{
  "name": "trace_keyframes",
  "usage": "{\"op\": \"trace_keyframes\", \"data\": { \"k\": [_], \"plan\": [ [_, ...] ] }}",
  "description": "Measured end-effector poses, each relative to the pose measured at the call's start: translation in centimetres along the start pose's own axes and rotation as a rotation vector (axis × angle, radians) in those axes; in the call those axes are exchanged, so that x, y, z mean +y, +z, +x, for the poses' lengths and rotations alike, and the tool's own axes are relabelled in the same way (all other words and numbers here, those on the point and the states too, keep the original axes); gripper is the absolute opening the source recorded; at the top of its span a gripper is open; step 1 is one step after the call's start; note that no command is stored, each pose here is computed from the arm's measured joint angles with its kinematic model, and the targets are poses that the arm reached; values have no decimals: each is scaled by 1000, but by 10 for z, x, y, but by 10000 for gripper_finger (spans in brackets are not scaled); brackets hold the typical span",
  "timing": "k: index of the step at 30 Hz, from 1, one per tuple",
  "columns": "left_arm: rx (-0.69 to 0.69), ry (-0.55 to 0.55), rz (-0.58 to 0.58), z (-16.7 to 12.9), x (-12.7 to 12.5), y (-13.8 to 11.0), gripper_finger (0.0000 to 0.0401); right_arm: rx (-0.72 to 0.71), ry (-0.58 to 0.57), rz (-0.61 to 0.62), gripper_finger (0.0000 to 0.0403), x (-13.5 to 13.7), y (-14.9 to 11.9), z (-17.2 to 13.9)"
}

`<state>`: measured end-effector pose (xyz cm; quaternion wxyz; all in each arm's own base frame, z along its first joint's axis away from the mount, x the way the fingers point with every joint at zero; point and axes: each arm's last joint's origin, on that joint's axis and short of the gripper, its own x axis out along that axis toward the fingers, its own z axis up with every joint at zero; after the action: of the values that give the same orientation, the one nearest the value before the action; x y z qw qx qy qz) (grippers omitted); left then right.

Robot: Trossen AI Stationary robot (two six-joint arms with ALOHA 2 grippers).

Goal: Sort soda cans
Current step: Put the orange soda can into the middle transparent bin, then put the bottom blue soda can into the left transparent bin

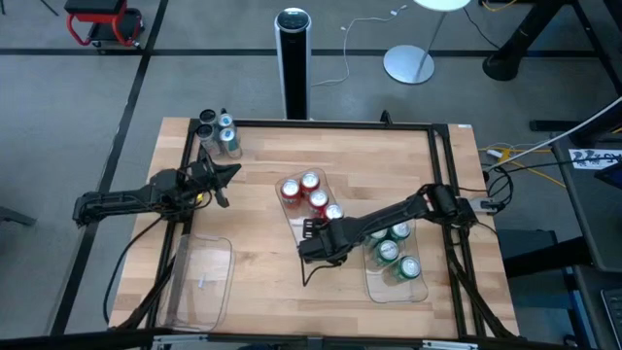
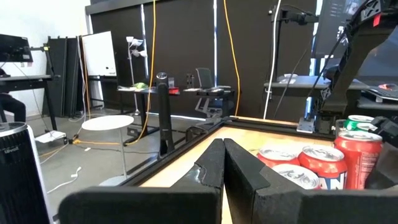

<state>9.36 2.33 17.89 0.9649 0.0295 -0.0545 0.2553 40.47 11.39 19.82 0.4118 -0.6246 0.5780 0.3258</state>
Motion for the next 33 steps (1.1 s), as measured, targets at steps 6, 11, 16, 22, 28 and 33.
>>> {"op": "trace_keyframes", "data": {
  "k": [6, 11, 16, 22, 28, 33],
  "plan": [
    [1, 0, 1, 0, 0, 0, 0, 20, -20, 18, 318, -1, 0, 0],
    [1, 0, -2, 0, 0, 0, 0, -25, -8, 14, 335, -2, 1, 0],
    [1, 0, -2, 0, 0, 0, 0, -30, -4, 22, 355, -1, 1, 0],
    [0, 0, -2, 0, 0, 0, 0, 3, 16, 46, 396, -1, -2, -5],
    [0, 0, 1, 0, 0, 0, 0, -143, 26, 115, 382, -7, -12, -42],
    [1, -1, 0, 0, 0, 0, 0, -185, -45, 146, 376, -13, -18, -71]
  ]
}}
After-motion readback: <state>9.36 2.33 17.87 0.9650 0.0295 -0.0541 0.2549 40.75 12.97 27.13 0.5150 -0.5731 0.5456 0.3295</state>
